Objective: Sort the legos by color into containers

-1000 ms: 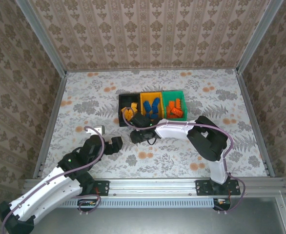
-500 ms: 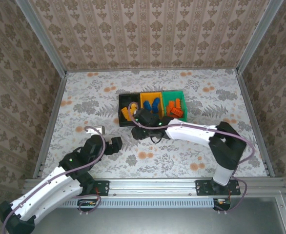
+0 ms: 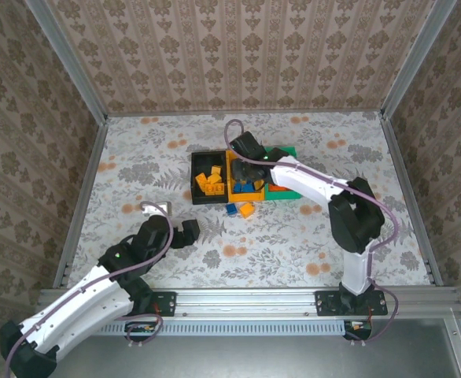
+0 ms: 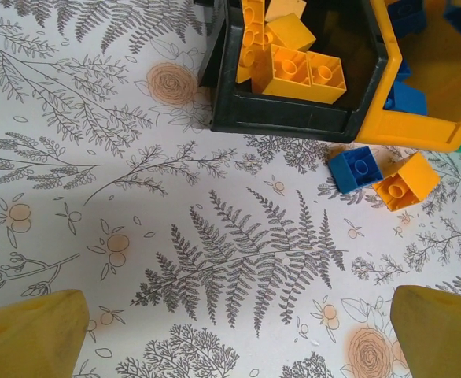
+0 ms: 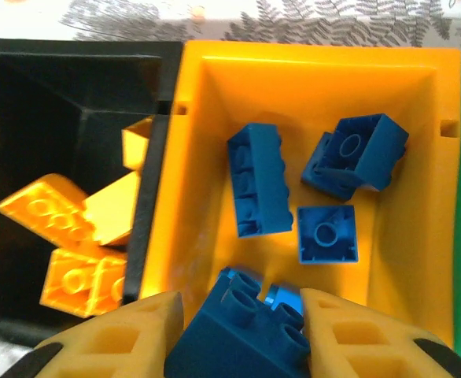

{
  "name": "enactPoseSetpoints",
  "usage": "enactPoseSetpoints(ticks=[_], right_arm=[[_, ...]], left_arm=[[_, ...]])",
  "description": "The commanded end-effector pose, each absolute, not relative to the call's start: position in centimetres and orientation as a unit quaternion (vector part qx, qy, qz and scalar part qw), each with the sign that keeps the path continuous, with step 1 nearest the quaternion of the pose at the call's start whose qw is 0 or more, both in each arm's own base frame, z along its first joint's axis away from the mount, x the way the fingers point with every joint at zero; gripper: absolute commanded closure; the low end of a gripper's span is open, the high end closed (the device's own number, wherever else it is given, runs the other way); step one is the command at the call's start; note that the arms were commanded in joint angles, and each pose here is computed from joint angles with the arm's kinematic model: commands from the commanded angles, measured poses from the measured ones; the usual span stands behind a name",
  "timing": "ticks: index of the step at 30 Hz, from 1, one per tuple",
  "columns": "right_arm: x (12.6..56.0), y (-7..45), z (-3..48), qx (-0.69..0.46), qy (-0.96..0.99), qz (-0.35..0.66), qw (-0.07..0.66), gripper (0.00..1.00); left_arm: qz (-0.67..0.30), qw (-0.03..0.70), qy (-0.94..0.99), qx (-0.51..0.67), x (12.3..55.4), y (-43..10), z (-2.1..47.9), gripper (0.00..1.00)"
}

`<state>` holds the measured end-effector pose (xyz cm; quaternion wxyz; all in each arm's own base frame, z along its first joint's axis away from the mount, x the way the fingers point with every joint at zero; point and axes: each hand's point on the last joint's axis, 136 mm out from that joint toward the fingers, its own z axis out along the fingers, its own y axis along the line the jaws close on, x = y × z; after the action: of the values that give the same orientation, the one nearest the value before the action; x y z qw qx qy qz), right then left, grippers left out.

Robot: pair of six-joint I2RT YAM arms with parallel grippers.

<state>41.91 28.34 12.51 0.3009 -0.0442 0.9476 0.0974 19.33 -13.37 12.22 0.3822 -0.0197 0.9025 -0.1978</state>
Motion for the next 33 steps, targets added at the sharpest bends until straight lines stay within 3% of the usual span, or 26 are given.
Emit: enactPoseSetpoints(ticks=[1,5,9,13,17,24,33], right_arm=[[42.2,27.6,11.4,-0.038,0.957,0.066,0.280,0.64],[42.8,27.7,12.0,-0.038,0.956,0.066,0.282,0.57],[42.2,27.6,13.3,-0.040,0.953,0.076,0.290,0.38],[40.2,26.8,14.5,-0.037,0.949,0.092,0.299,0.30],[36.7,26.3,14.8,-0.045,0.944,0.115,0.305,0.28],[30.2,25.6,10.2,-0.059,0.952,0.138,0.266,0.23],[30.7,27.1,6.6,-0.082,0.955,0.117,0.260,0.20]], left_arm=[[-0.205,0.379,0.902,-0.020,19.4,-13.6,12.1,0.00],[-0.206,0.378,0.903,-0.018,19.4,-13.7,12.1,0.00],[-0.209,0.377,0.902,-0.015,19.4,-13.8,12.2,0.00],[-0.209,0.378,0.902,-0.016,19.4,-13.7,12.2,0.00],[-0.208,0.378,0.902,-0.019,19.5,-13.6,12.2,0.00],[-0.208,0.373,0.904,-0.029,19.5,-13.4,11.9,0.00],[-0.207,0.367,0.906,-0.036,19.4,-13.2,11.6,0.00]])
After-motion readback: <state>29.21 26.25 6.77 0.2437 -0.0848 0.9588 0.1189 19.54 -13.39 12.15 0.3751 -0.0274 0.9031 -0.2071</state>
